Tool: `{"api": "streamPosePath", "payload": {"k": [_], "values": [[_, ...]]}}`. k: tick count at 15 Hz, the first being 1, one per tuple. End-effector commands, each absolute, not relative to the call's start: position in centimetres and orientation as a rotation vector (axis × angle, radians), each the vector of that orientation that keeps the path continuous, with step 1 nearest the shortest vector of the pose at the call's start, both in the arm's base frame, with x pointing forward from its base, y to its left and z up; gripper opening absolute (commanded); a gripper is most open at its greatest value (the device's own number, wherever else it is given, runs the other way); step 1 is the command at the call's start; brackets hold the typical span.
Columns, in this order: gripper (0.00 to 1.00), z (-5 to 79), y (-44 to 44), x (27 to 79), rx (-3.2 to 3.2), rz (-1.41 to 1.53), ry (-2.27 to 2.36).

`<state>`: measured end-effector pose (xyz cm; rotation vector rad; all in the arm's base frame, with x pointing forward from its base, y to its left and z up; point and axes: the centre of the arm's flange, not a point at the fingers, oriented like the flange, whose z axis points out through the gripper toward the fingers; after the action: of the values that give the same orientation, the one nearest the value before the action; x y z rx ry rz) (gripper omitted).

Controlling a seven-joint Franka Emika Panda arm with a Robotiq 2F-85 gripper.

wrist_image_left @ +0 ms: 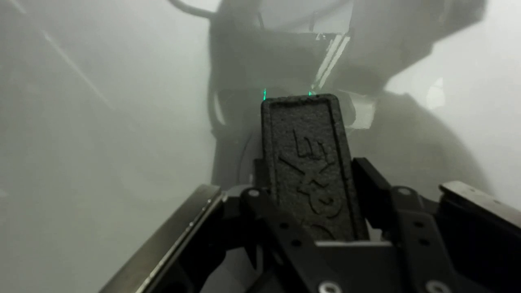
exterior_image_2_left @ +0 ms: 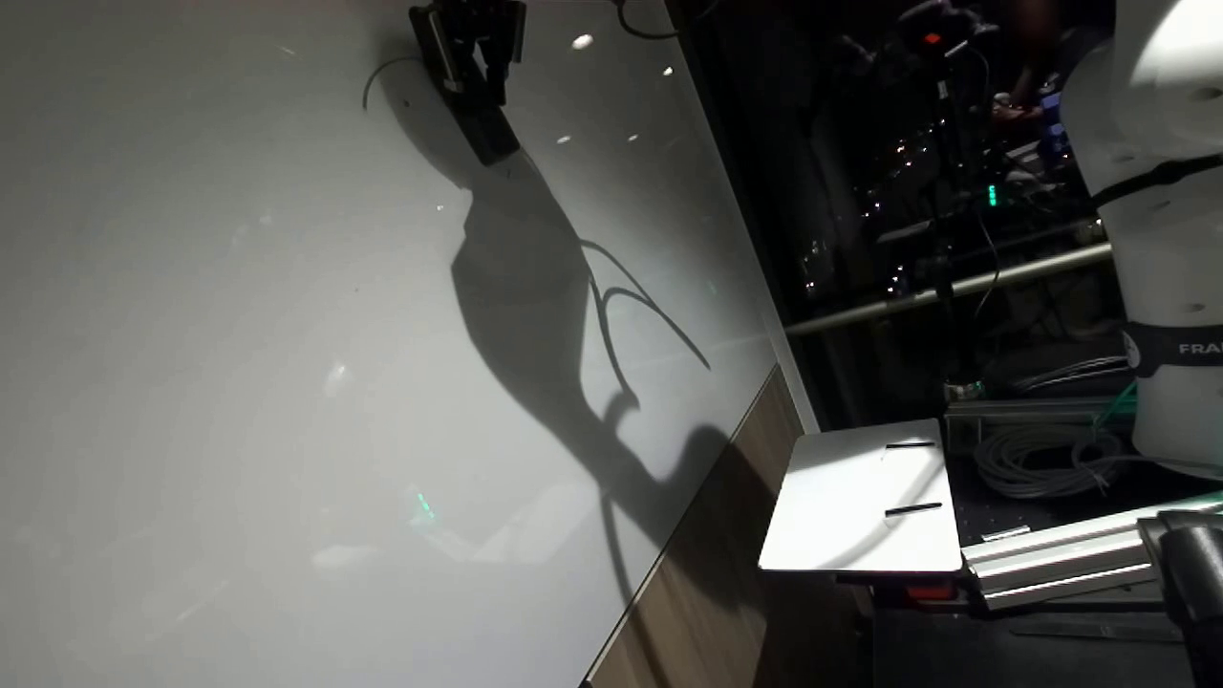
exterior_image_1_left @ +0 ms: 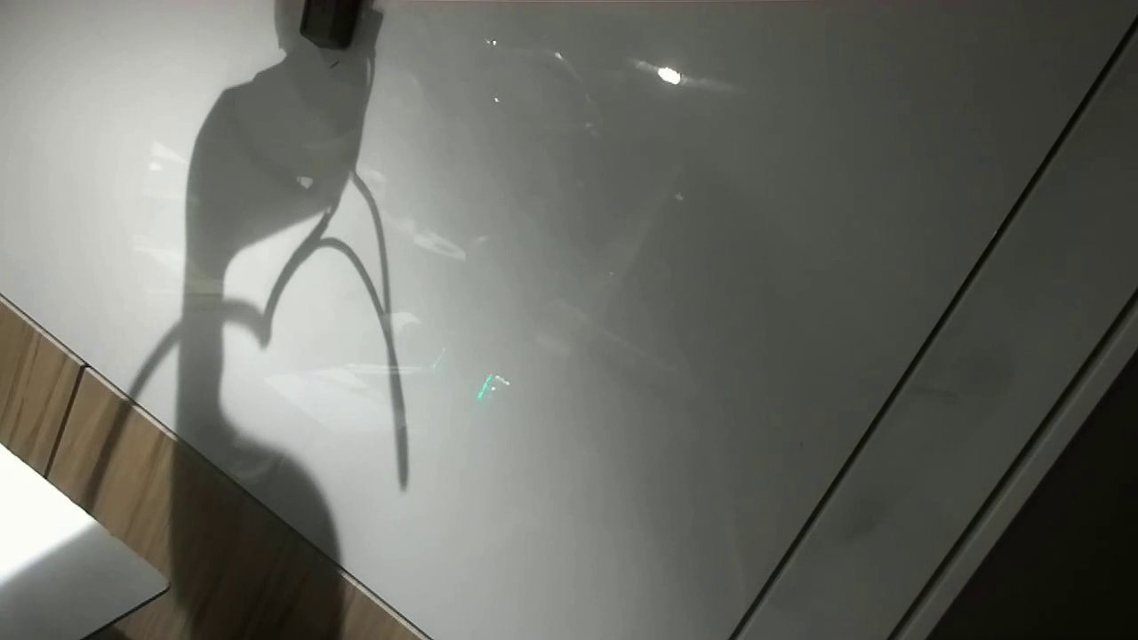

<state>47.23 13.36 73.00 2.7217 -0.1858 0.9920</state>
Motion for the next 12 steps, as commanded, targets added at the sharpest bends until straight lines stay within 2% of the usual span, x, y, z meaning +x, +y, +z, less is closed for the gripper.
{"api": "streamPosePath", "payload": {"k": [1,12], "values": [[0.28,71.9,11.5,49.8,2.727,1.003,-0.170],[0.28,70.3,10.3,50.3,2.720,0.946,-0.195]]}}
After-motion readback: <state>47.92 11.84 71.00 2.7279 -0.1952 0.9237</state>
